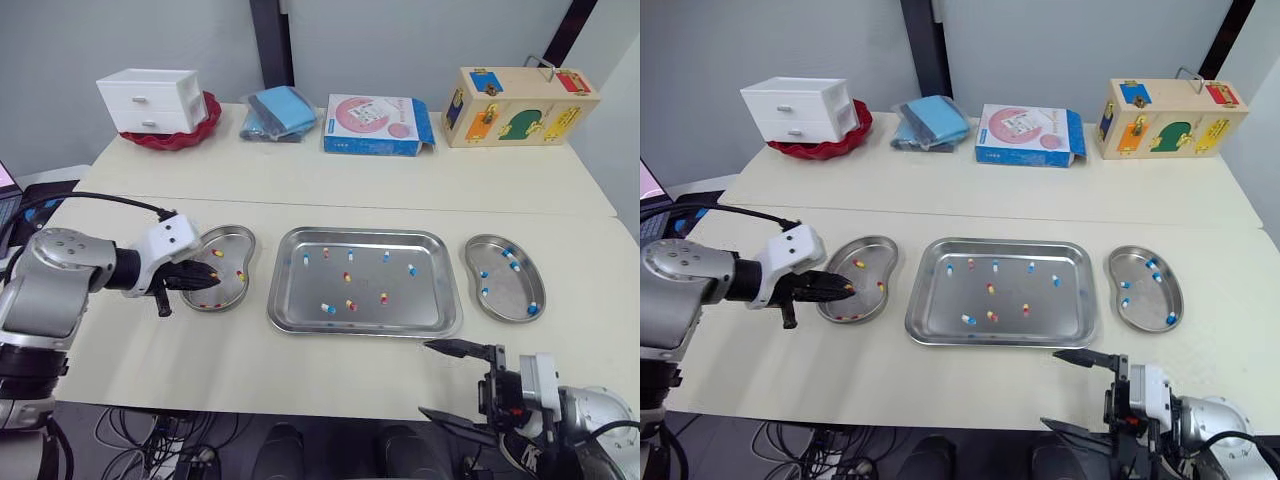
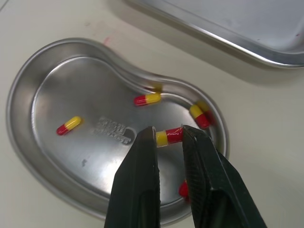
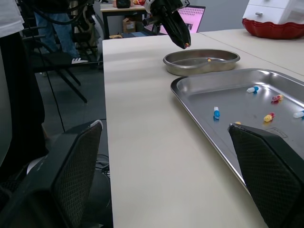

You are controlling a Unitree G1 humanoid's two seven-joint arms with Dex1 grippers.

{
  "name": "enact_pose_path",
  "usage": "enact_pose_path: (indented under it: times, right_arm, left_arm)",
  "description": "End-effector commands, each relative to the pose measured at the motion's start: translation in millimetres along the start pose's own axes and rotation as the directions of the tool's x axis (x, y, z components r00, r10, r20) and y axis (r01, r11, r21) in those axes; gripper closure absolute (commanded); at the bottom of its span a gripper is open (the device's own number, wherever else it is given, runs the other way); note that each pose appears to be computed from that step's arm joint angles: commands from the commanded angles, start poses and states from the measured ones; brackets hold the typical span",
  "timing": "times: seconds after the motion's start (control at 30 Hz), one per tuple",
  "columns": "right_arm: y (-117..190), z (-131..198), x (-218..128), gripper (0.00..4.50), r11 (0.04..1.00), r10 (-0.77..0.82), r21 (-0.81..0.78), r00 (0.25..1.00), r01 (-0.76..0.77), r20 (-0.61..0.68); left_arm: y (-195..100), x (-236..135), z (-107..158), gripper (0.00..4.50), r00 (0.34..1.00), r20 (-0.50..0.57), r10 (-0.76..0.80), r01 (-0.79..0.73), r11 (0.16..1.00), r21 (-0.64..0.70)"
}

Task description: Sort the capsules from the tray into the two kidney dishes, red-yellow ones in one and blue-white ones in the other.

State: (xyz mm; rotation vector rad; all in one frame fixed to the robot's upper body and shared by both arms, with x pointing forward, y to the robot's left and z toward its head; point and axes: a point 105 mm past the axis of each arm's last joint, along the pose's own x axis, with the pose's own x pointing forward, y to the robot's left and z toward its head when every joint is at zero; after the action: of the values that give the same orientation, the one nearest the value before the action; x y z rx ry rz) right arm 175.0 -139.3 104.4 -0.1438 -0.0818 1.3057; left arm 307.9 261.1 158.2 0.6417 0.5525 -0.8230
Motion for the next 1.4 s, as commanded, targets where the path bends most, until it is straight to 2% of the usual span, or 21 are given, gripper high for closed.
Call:
enact_pose_path:
  times: [0.03, 0.3, 0.4, 0.57, 0.73, 1.17, 1.27, 1.4]
  right_arm:
    - [-4.3, 5.8, 0.3, 0.0, 1.0, 0.005, -0.009, 1.0, -0.005, 0.028]
    - [-4.4, 7.0, 1.7, 0.0, 1.0, -0.012, 0.006, 0.999, 0.012, 0.047]
    - [-5.2, 7.0, 1.5, 0.0, 1.0, -0.018, 0.006, 0.999, 0.017, 0.046]
    - [-8.6, 8.0, 0.4, 0.0, 1.0, -0.029, -0.004, 0.999, 0.029, 0.043]
    - [-9.6, 8.1, -0.2, 0.0, 0.999, -0.035, -0.011, 0.999, 0.035, 0.042]
    - [-12.7, 10.1, -4.6, 0.0, 0.998, -0.07, -0.002, 0.997, 0.07, 0.027]
    - [-18.0, 13.3, -12.5, 0.0, 0.992, -0.12, 0.025, 0.993, 0.12, -0.009]
    - [-27.2, 16.1, -32.6, 0.0, 0.978, -0.194, 0.049, 0.974, 0.201, -0.119]
  left_arm:
    - [2.9, -6.1, 8.3, 3.93, 0.998, 0.042, 0.048, -0.048, 0.999, 0.009]
    - [1.0, -0.4, 6.6, 3.93, 0.998, 0.045, 0.052, -0.051, 0.999, -0.003]
    - [1.3, 0.4, 5.8, 3.18, 0.998, 0.043, 0.053, -0.053, 0.999, -0.004]
    - [-0.2, 2.7, 7.1, 1.55, 0.998, 0.043, 0.041, -0.041, 0.999, 0.0]
    - [-0.1, 3.7, 9.5, 0.17, 0.998, 0.046, 0.035, -0.035, 0.999, 0.004]
    - [0.2, 3.0, 13.3, 0.08, 0.997, 0.068, 0.028, -0.028, 1.0, -0.004]
    - [0.7, -3.5, 14.1, 0.08, 0.994, 0.101, 0.039, -0.036, 0.999, -0.03]
    - [-0.6, -17.2, 10.6, 0.08, 0.986, 0.158, 0.052, -0.037, 0.995, -0.098]
